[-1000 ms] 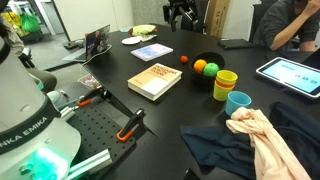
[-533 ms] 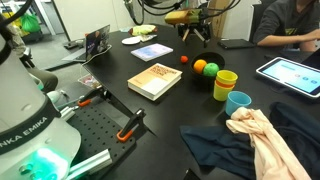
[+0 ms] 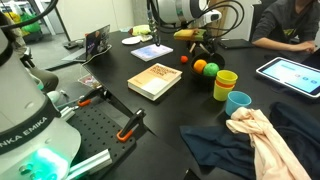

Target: Take the orange and green objects out the black bowl and unstack the black bowls

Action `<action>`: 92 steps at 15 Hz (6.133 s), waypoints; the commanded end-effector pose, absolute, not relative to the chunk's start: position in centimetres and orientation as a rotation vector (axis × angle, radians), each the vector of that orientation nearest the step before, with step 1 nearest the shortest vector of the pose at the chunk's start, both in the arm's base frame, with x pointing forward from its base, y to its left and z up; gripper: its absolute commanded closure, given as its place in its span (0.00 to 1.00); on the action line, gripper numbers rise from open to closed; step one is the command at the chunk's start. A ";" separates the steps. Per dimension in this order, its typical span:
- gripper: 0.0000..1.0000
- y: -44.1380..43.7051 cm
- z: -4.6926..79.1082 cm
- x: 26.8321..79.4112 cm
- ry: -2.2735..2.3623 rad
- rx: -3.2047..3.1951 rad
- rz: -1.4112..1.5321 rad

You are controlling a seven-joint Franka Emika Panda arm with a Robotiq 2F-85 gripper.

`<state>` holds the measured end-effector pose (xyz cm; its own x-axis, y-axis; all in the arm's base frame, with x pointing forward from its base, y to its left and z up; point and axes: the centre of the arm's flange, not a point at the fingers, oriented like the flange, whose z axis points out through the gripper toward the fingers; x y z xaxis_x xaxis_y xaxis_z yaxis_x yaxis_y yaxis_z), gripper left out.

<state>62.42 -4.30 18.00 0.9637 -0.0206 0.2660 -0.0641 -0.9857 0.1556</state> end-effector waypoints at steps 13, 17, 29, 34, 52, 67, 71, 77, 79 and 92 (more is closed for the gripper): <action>0.00 -2.4 15.8 65.4 -0.146 3.000 0.365; 0.00 -3.1 17.5 65.4 -0.196 3.007 0.379; 0.00 -4.2 16.4 64.3 -0.207 2.951 0.263; 0.00 -3.1 15.4 64.4 -0.144 2.944 0.251; 0.00 -2.3 16.3 65.8 0.137 2.999 0.257; 0.00 -6.7 16.4 65.8 0.046 2.948 0.217; 0.00 -5.6 16.3 66.5 0.024 2.985 0.252; 0.00 -4.3 15.1 66.5 0.019 3.010 0.241; 0.00 -4.2 14.3 66.2 0.026 3.007 0.227; 0.08 -2.1 13.4 66.5 0.077 3.027 0.229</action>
<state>65.74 -3.17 14.30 0.9895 0.0491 0.1361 0.0322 -0.9918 0.1241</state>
